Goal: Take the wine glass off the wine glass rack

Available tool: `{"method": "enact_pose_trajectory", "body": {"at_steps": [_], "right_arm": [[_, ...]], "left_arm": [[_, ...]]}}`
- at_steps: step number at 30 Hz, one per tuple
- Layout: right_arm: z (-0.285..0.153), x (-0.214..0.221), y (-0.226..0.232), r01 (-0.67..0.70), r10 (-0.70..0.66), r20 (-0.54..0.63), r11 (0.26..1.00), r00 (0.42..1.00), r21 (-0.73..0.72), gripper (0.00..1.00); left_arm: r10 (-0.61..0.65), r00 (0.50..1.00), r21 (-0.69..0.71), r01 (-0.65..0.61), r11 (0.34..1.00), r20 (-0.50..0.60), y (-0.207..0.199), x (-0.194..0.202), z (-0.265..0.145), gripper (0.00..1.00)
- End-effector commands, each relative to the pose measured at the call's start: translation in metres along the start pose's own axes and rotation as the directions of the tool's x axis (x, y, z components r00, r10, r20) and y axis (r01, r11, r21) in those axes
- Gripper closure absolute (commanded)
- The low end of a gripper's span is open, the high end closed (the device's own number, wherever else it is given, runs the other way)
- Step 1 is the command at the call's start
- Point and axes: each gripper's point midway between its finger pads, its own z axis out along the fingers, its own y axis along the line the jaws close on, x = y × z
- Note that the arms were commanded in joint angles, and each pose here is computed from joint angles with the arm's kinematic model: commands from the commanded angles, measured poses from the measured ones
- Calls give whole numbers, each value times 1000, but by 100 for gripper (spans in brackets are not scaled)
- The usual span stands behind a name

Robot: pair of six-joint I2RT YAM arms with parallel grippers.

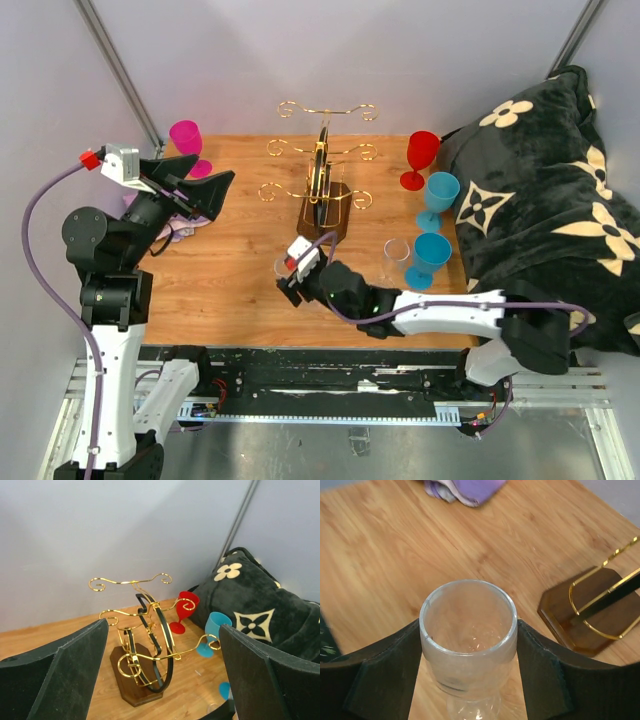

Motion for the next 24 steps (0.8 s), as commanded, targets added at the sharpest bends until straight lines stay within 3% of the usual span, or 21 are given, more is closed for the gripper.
{"method": "enact_pose_trajectory", "body": {"at_steps": [1, 7, 24], "right_arm": [[2, -46, -29, 45, -116, 333, 976, 936, 214, 49], [1, -42, -32, 28, -153, 457, 963, 876, 268, 52], [11, -12, -24, -118, 9, 476, 973, 879, 199, 49]], "left_arm": [[-39, 999, -31, 40, 999, 26, 6, -2, 3, 2], [-23, 999, -55, 25, 998, 23, 11, 3, 1, 1], [-11, 1000, -69, 9, 998, -21, 17, 14, 1, 1]]}}
